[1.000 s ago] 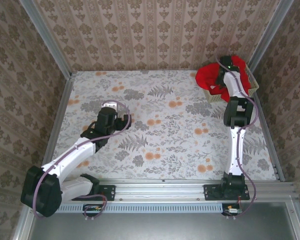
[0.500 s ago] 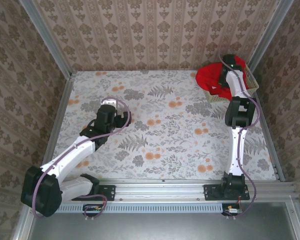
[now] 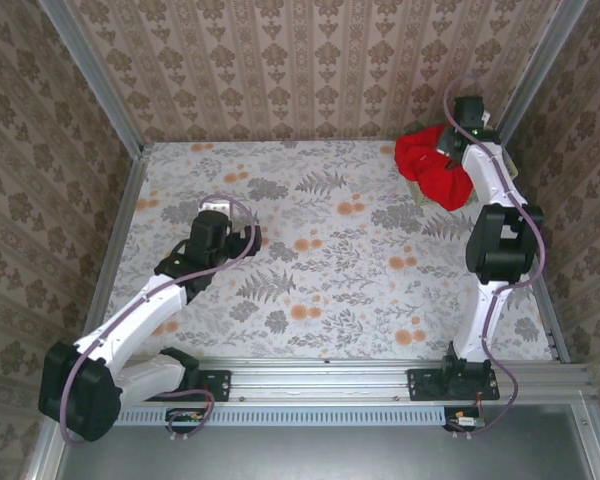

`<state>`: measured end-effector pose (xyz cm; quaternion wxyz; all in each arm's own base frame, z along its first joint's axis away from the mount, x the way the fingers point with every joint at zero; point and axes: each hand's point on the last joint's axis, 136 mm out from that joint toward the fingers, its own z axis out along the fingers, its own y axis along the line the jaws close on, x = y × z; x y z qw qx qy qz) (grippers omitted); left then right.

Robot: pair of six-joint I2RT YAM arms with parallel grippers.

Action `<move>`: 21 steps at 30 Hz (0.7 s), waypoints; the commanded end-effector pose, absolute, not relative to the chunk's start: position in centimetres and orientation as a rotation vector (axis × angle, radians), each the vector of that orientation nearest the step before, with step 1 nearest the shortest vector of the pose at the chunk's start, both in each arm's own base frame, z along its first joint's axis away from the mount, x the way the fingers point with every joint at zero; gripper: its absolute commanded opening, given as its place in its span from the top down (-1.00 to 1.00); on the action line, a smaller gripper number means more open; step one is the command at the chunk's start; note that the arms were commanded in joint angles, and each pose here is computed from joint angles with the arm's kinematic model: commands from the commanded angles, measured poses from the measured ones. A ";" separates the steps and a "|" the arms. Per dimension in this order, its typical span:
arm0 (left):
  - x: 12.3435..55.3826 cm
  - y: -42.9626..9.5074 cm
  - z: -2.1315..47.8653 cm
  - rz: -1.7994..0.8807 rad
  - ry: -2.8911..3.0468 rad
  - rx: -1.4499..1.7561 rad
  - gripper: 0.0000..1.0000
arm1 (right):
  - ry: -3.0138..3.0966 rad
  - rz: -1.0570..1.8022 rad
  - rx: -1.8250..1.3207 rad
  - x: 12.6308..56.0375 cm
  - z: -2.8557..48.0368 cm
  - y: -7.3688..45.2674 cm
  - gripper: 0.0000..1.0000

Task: Fold the inside-out t-shirt

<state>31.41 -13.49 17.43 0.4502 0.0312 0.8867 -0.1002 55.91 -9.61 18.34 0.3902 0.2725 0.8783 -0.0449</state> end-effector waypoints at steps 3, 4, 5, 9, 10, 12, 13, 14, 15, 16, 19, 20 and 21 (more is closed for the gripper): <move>30.7 -13.6 18.7 -0.299 2.178 0.049 -0.99 | 2.065 0.017 0.650 56.1 21.9 -6.5 1.00; 30.6 -13.6 18.7 -0.310 2.175 0.047 -0.99 | 2.040 0.014 0.664 55.6 22.2 -6.3 1.00; 30.5 -13.7 18.7 -0.319 2.176 0.049 -1.00 | 2.003 0.025 0.676 55.2 22.7 -6.1 1.00; 30.0 -13.9 19.0 -0.352 2.174 0.056 -1.00 | 1.856 0.039 0.683 53.4 25.5 -5.2 1.00; 29.8 -13.9 19.1 -0.358 2.173 0.055 -1.00 | 1.821 0.030 0.683 52.9 26.4 -5.0 1.00; 29.5 -13.8 19.1 -0.361 2.174 0.057 -0.99 | 1.764 0.017 0.674 51.9 28.3 -4.4 1.00; 29.2 -13.7 19.0 -0.364 2.175 0.060 -1.00 | 1.734 0.014 0.674 51.3 29.4 -4.3 1.00; 29.0 -13.6 19.0 -0.364 2.174 0.062 -0.99 | 1.704 0.016 0.663 50.7 30.6 -3.9 1.00; 28.8 -13.5 19.1 -0.364 2.172 0.063 -1.00 | 1.675 0.017 0.651 50.1 31.8 -3.6 1.00; 28.6 -13.4 19.0 -0.363 2.173 0.062 -0.99 | 1.646 0.018 0.636 49.3 33.2 -3.1 1.00; 28.2 -13.0 19.0 -0.358 2.175 0.056 -1.00 | 1.586 0.045 0.548 47.5 37.1 -0.6 1.00; 28.0 -12.9 19.0 -0.359 2.175 0.057 -0.99 | 1.575 0.054 0.513 46.9 38.2 0.3 1.00; 27.9 -12.9 19.0 -0.360 2.176 0.056 -0.99 | 1.567 0.065 0.476 46.2 39.3 1.4 1.00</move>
